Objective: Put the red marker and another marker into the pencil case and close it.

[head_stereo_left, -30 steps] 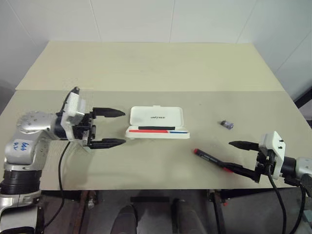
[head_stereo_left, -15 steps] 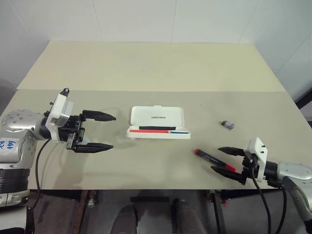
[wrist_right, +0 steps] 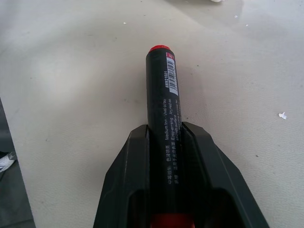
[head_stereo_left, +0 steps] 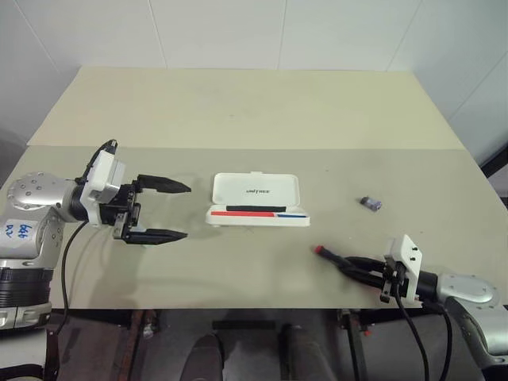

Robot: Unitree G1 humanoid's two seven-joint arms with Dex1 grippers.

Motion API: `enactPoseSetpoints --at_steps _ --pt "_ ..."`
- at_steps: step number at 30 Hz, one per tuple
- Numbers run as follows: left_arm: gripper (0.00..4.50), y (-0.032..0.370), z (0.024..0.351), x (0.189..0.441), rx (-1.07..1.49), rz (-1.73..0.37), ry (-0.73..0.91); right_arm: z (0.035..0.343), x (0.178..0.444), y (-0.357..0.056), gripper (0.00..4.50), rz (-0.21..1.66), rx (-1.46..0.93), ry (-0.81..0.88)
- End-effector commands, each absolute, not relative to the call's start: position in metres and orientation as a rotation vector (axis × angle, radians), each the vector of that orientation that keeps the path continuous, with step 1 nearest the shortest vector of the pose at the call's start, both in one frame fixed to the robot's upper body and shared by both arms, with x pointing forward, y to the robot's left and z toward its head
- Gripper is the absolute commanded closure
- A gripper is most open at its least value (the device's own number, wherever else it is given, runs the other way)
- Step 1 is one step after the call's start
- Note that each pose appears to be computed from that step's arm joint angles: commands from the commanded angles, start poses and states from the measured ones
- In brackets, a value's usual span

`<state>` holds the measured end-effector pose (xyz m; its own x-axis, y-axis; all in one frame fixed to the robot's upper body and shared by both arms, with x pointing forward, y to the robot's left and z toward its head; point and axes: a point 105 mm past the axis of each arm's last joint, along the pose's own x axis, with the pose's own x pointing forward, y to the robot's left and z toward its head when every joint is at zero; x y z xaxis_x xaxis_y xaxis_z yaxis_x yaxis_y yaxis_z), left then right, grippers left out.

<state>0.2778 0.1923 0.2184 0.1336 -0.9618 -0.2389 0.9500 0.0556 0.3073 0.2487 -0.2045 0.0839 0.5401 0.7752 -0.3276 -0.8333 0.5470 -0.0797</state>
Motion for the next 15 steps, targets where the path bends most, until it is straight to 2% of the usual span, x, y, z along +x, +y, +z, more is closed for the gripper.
enactPoseSetpoints --at_steps 1,3,7,12,15 --pt "0.0 0.193 0.222 0.28 0.464 -1.442 -0.06 0.095 0.252 -0.206 3.9 0.949 -0.272 0.22" --pt "0.0 0.195 0.22 0.281 0.473 -1.434 -0.062 0.102 0.256 -0.21 3.9 0.938 -0.299 0.202" --pt "0.0 0.197 0.216 0.282 0.476 -1.412 -0.069 0.135 0.269 -0.218 3.9 0.921 -0.385 0.122" --pt "0.0 0.2 0.213 0.284 0.474 -1.372 -0.077 0.192 0.286 -0.214 3.9 0.943 -0.479 -0.006" --pt "0.0 0.2 0.21 0.284 0.462 -1.354 -0.083 0.224 0.294 -0.195 3.9 1.012 -0.526 -0.086"
